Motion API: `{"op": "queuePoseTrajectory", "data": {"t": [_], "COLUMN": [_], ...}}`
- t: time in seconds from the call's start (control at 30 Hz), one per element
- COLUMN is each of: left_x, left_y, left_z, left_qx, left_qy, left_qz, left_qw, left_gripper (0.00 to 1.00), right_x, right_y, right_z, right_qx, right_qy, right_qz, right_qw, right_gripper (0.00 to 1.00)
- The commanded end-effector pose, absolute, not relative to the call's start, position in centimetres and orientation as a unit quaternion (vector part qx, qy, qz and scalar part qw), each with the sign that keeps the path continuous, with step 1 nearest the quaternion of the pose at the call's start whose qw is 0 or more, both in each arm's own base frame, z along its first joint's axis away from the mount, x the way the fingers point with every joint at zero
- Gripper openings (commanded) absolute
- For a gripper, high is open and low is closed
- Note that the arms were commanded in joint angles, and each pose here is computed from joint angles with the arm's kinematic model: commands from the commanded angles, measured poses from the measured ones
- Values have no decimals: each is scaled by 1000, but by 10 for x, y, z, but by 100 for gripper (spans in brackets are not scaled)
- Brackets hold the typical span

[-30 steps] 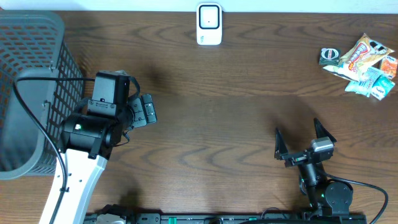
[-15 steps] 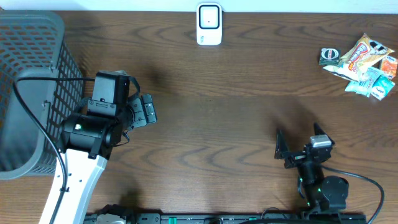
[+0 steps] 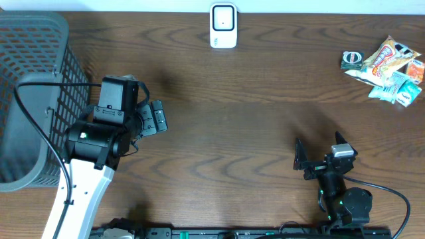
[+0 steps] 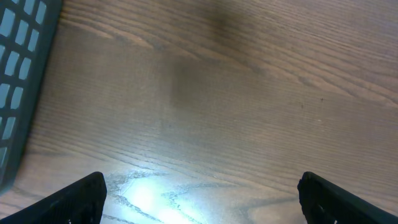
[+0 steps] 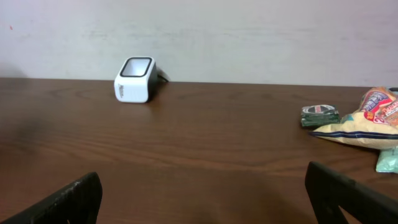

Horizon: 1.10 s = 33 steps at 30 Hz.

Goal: Scan the item barcode

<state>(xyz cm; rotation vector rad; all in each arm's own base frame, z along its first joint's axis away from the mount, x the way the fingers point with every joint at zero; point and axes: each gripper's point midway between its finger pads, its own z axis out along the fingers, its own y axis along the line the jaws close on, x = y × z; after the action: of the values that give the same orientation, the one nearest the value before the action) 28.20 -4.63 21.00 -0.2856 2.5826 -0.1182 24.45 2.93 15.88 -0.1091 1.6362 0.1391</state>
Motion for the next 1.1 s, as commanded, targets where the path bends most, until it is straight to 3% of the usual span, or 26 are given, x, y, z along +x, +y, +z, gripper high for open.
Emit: {"op": "queuePoseTrajectory", "data": {"t": [0.0, 1.07], "left_x": [284, 284], "left_y": [-47, -47], "left_z": [213, 213], "left_qx": [-111, -111], "left_qy": [955, 955], "left_qz": [-47, -47], "left_qw": [270, 270], "left_gripper": [98, 98], "right_x": [245, 245], "right_y": [26, 24], "right_z": [158, 158], "right_qx": [-36, -36], "right_qy": [731, 730], "right_qz": [58, 52], "right_qw": [679, 680], "right_gripper": [99, 99]}}
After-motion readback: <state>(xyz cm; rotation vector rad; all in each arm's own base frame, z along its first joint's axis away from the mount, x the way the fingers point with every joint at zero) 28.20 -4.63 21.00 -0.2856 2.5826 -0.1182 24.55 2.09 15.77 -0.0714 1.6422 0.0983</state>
